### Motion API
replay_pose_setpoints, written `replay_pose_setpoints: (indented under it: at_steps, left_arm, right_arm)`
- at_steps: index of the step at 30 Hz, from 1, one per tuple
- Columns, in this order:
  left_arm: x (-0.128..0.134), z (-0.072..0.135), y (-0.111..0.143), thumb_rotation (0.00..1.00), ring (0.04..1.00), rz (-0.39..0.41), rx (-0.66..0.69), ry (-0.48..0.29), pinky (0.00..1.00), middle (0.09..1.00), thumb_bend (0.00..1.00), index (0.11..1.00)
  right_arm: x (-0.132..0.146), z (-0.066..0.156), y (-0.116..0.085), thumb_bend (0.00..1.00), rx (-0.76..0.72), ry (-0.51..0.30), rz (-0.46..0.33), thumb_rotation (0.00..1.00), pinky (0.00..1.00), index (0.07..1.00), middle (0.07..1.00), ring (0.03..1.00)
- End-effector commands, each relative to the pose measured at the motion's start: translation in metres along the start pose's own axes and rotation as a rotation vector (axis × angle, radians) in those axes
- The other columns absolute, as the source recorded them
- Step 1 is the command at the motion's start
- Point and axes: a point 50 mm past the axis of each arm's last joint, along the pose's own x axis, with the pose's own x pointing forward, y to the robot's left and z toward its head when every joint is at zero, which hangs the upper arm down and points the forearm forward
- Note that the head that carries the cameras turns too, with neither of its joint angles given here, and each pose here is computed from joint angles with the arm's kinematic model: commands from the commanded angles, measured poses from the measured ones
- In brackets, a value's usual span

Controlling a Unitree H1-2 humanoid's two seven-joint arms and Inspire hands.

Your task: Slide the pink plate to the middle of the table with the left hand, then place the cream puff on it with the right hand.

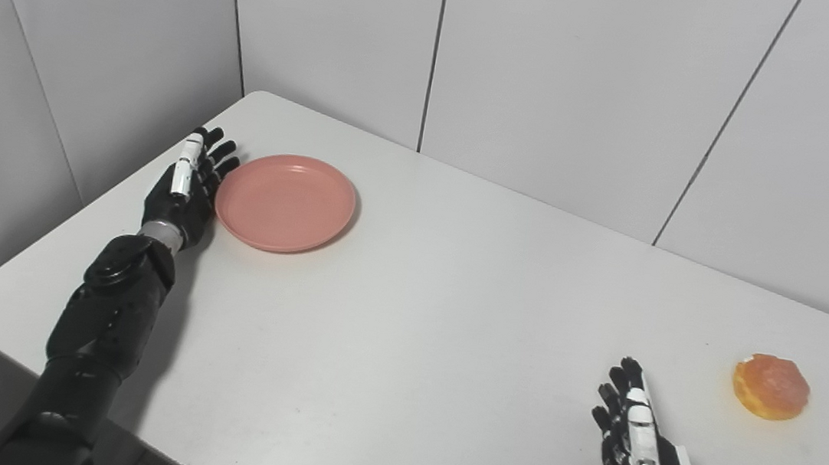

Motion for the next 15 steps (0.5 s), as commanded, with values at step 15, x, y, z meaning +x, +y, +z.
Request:
replay_pose_setpoints:
  at_steps: [15]
  left_arm:
    - [-0.006, -0.012, -0.036, 1.0, 0.95, -0.128, -0.009, 0.093, 0.96, 0.948, 0.35, 0.93]
  right_arm:
    - [0.007, 0.015, 0.008, 0.17, 0.001, -0.075, 0.021, 1.0, 1.0, 1.0, 1.0, 1.0]
